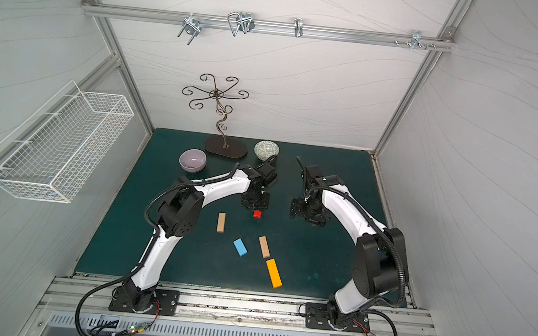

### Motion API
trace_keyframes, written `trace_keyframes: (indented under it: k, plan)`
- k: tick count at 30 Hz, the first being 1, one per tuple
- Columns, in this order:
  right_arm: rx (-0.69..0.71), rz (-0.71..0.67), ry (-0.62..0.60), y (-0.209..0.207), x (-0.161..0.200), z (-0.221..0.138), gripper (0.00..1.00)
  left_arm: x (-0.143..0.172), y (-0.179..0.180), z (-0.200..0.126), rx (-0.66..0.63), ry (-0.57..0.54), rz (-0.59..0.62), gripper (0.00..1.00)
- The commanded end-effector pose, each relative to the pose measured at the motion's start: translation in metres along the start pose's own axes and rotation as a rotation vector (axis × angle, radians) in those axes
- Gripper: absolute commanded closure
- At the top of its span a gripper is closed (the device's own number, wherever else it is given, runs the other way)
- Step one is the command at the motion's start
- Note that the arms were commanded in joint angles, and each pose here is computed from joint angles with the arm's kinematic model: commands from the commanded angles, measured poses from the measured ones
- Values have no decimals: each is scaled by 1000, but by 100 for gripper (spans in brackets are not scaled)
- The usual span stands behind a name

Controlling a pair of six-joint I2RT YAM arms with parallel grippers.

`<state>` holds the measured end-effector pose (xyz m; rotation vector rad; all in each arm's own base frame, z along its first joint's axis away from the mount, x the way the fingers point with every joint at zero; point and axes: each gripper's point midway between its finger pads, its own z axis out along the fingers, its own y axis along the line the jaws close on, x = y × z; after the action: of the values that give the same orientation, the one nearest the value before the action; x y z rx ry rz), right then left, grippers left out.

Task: Assemble the letter t with building blocks
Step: Adjust the building block at the center of the board.

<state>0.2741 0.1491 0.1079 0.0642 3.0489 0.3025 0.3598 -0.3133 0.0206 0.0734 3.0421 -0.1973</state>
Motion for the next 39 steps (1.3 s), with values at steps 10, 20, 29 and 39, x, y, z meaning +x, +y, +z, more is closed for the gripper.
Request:
trace_keyframes:
  k: [10, 20, 29, 39]
  plan:
    - [-1, -3, -16, -1, -1, -11, 15, 3, 1, 15, -54, 34, -4, 73]
    - [-10, 0, -14, 1, -1, -10, 15, 7, 4, 21, -61, 51, -26, 55]
    - [-10, 0, -14, 1, -1, -10, 15, 6, -1, 7, -33, 40, -32, 44]
    - [-23, 4, -16, 2, 0, -8, 15, -3, 0, -30, 6, -28, -56, 46]
